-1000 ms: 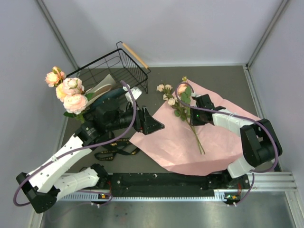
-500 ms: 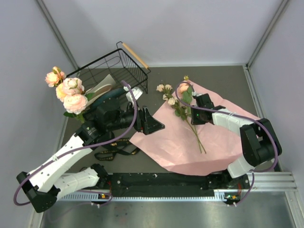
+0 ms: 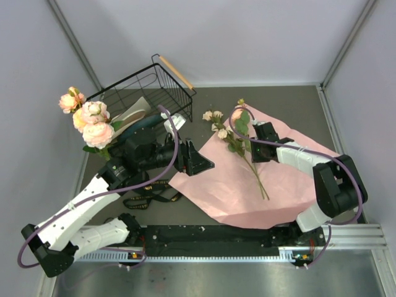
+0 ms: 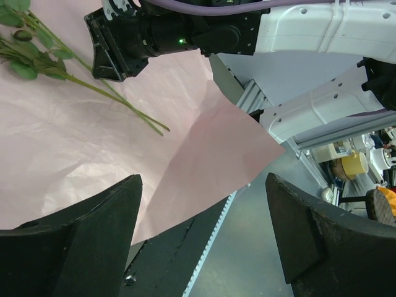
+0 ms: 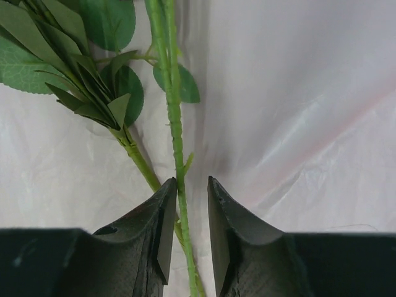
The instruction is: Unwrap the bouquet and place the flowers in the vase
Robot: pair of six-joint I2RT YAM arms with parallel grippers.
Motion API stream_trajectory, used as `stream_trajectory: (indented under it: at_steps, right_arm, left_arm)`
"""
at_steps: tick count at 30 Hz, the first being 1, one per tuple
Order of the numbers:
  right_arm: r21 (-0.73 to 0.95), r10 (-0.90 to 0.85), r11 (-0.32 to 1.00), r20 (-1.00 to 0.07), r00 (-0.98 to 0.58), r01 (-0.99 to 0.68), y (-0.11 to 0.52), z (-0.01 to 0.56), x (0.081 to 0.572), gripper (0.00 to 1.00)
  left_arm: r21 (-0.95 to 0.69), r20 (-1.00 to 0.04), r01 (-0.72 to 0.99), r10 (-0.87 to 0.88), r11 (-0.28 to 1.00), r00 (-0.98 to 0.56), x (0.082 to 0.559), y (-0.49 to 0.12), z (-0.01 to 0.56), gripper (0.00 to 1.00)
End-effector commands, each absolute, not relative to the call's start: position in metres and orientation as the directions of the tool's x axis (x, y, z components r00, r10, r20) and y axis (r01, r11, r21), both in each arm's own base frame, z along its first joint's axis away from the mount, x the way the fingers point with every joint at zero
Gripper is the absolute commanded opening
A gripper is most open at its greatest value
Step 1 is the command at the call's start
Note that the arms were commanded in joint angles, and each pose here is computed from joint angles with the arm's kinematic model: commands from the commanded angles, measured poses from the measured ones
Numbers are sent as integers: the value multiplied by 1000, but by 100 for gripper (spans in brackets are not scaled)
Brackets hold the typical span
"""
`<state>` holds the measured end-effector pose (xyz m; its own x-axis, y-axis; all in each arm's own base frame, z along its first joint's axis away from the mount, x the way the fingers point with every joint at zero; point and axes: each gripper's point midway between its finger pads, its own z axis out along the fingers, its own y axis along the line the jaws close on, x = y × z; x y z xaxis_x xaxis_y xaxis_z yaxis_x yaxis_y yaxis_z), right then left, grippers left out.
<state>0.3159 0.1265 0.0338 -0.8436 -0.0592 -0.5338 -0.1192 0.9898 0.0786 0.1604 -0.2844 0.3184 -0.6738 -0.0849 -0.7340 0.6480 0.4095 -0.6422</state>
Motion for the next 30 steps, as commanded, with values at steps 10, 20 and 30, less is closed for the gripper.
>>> stream_trajectory:
  at_steps: [10, 20, 30]
  right_arm:
    - [92, -67, 986, -548, -834, -140, 133, 37, 316, 27]
    - [82, -81, 984, -590, -803, -160, 136, 55, 319, 0]
    - [407, 43, 806, -764, -644, -429, 200, 180, 282, 0]
  left_arm:
    - [-616, -769, 687, -106, 386, -630, 160, -284, 341, 87]
    - [-605, -775, 674, -120, 423, -620, 163, -278, 338, 87]
    - [-587, -802, 599, -294, 545, -519, 188, -250, 349, 85]
